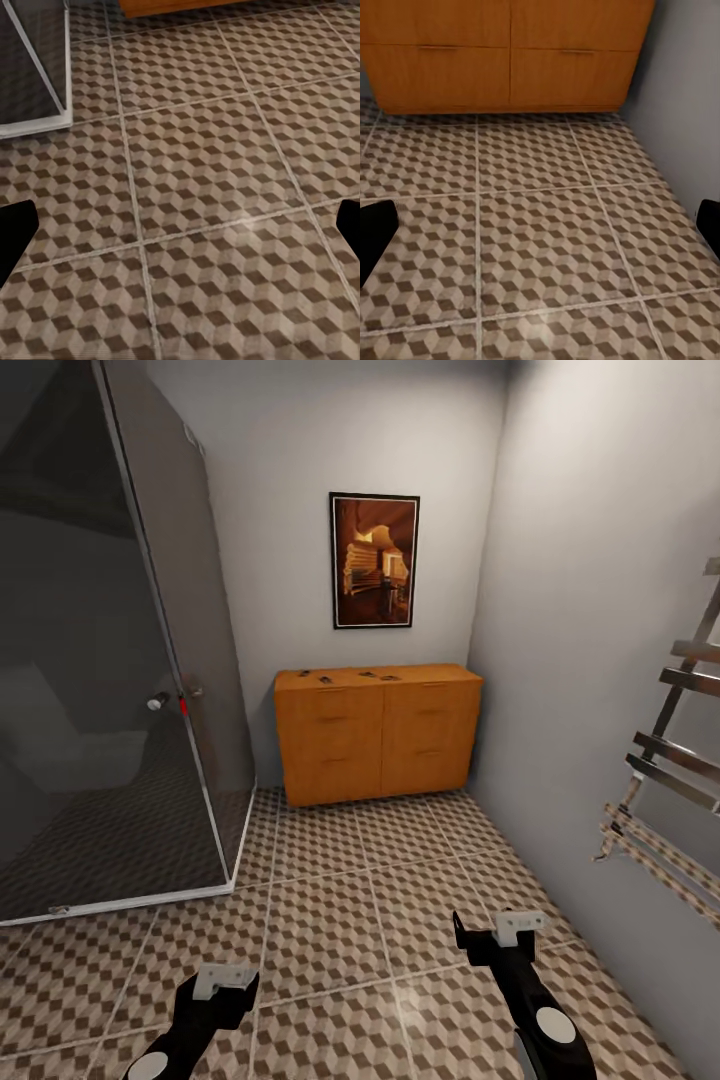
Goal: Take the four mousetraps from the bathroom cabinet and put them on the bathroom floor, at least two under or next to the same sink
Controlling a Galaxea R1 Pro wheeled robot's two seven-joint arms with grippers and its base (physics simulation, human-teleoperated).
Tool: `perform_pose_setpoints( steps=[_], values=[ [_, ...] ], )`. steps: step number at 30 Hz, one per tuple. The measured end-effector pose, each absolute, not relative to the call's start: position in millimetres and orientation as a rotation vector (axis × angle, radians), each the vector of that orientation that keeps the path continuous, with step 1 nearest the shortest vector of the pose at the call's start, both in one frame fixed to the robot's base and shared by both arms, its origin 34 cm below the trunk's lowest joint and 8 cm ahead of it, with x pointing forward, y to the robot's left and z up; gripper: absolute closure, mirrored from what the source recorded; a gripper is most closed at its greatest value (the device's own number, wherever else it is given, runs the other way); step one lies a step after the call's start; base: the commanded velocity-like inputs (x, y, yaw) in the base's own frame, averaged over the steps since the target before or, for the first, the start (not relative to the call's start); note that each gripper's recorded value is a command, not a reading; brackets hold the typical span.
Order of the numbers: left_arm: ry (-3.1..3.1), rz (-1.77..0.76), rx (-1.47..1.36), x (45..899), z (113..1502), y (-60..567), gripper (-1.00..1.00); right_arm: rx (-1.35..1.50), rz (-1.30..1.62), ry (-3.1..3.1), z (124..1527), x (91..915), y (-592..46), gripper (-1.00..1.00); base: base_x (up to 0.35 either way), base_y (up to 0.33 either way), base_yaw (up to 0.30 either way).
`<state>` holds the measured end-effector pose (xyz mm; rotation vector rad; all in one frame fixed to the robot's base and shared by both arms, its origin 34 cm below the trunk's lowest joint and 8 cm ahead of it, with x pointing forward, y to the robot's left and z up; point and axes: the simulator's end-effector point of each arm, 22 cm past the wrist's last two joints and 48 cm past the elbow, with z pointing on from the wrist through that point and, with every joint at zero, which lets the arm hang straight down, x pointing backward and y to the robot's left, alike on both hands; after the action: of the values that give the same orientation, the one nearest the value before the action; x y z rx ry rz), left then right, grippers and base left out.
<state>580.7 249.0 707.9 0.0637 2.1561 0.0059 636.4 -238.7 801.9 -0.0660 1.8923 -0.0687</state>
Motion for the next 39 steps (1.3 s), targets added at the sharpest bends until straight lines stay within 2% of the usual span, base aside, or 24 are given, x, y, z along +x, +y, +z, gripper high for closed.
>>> perform_pose_setpoints(
  steps=[12,23,39],
  values=[
    [2.164,0.003,0.066,579,704,247,-1.0,-0.066,-0.069,1.892,802,636,-239,-1.0,0.001,-0.226,0.251],
    [2.18,0.003,0.067,575,698,247,-1.0,-0.067,-0.07,1.891,802,636,-239,-1.0,0.051,-0.255,0.032],
    [2.193,-0.009,0.06,572,692,241,-1.0,-0.067,-0.071,1.89,803,636,-240,-1.0,0.257,-0.185,0.001]
  ],
)
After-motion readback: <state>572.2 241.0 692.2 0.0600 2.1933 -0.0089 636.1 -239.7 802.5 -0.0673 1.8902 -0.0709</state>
